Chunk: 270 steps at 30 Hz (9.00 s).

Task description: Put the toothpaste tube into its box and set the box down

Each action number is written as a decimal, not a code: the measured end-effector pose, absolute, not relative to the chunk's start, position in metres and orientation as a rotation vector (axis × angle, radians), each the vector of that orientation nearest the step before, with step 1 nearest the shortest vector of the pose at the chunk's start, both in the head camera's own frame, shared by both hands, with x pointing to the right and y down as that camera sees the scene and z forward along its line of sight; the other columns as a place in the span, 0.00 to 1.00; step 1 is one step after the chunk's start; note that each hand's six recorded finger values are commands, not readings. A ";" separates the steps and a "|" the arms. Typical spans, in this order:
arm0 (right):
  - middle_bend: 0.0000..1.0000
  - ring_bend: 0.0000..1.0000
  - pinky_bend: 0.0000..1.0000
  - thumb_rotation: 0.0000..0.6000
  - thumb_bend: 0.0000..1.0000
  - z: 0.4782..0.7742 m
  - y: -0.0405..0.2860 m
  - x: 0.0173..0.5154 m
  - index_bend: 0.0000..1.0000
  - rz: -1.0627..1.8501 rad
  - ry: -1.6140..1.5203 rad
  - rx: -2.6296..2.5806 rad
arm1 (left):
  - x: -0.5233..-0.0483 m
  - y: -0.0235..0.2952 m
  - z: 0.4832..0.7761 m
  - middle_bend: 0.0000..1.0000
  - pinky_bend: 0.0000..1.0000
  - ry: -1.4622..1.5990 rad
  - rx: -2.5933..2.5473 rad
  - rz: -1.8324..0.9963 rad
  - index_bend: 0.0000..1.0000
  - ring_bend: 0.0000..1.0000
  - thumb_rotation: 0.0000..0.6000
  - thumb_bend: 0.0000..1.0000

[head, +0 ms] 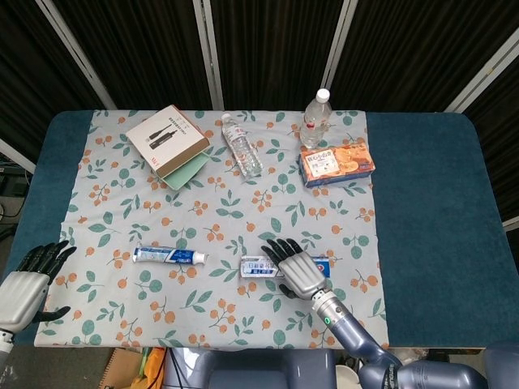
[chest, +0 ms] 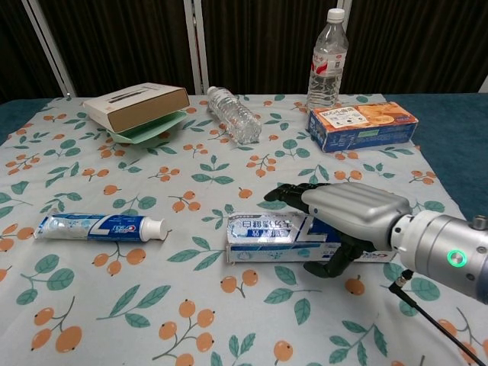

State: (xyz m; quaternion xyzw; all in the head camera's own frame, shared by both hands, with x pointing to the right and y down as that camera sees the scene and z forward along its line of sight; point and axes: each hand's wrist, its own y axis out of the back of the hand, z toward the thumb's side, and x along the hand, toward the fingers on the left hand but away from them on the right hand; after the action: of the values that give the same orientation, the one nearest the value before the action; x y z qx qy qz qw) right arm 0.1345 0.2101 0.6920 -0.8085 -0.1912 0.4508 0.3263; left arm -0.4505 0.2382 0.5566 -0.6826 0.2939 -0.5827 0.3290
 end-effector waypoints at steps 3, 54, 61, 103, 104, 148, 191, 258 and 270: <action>0.01 0.00 0.07 1.00 0.35 0.691 0.209 0.132 0.00 1.168 -0.507 -2.113 | -0.450 0.238 0.557 0.00 0.04 0.766 -1.788 -1.527 0.00 0.00 1.00 0.02; 0.57 0.57 0.53 1.00 0.42 0.660 0.178 0.147 0.50 1.162 -0.620 -2.031 | -0.374 0.151 0.614 0.31 0.39 0.448 -1.836 -1.500 0.30 0.27 1.00 0.17; 0.57 0.57 0.53 1.00 0.42 0.658 0.173 0.153 0.50 1.172 -0.627 -2.014 | -0.358 0.138 0.638 0.34 0.41 0.351 -1.836 -1.501 0.33 0.30 1.00 0.17; 0.57 0.57 0.53 1.00 0.42 0.635 0.159 0.195 0.50 1.167 -0.698 -1.988 | -0.290 0.157 0.708 0.68 0.65 0.162 -1.798 -1.491 0.64 0.60 1.00 0.47; 0.57 0.57 0.53 1.00 0.42 0.634 0.159 0.196 0.50 1.166 -0.700 -1.985 | -0.289 0.157 0.707 0.68 0.65 0.168 -1.794 -1.486 0.64 0.60 1.00 0.47; 0.57 0.57 0.53 1.00 0.42 0.587 0.165 0.150 0.50 1.113 -0.926 -2.166 | -0.279 0.041 0.542 0.69 0.66 0.185 -1.486 -0.665 0.66 0.61 1.00 0.47; 0.57 0.57 0.53 1.00 0.42 0.566 0.156 0.154 0.50 1.072 -1.049 -2.246 | -0.182 0.058 0.546 0.67 0.65 0.251 -1.477 -0.538 0.65 0.59 1.00 0.46; 0.57 0.57 0.53 1.00 0.42 0.547 0.146 0.165 0.50 0.573 -1.706 -2.713 | -0.079 0.021 0.469 0.33 0.46 0.316 -1.059 -0.196 0.27 0.29 1.00 0.06; 0.57 0.57 0.53 1.00 0.42 0.543 0.141 0.185 0.50 0.478 -1.870 -2.688 | -0.072 0.026 0.455 0.32 0.46 0.339 -1.068 -0.156 0.26 0.28 1.00 0.06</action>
State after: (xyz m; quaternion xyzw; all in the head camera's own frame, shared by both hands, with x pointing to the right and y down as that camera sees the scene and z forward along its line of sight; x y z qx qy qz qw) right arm 0.1848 0.1409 0.5433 -0.8095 -0.5631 0.1440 -0.0837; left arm -0.0718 0.0260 0.4550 -0.5059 0.1608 -0.0741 0.8443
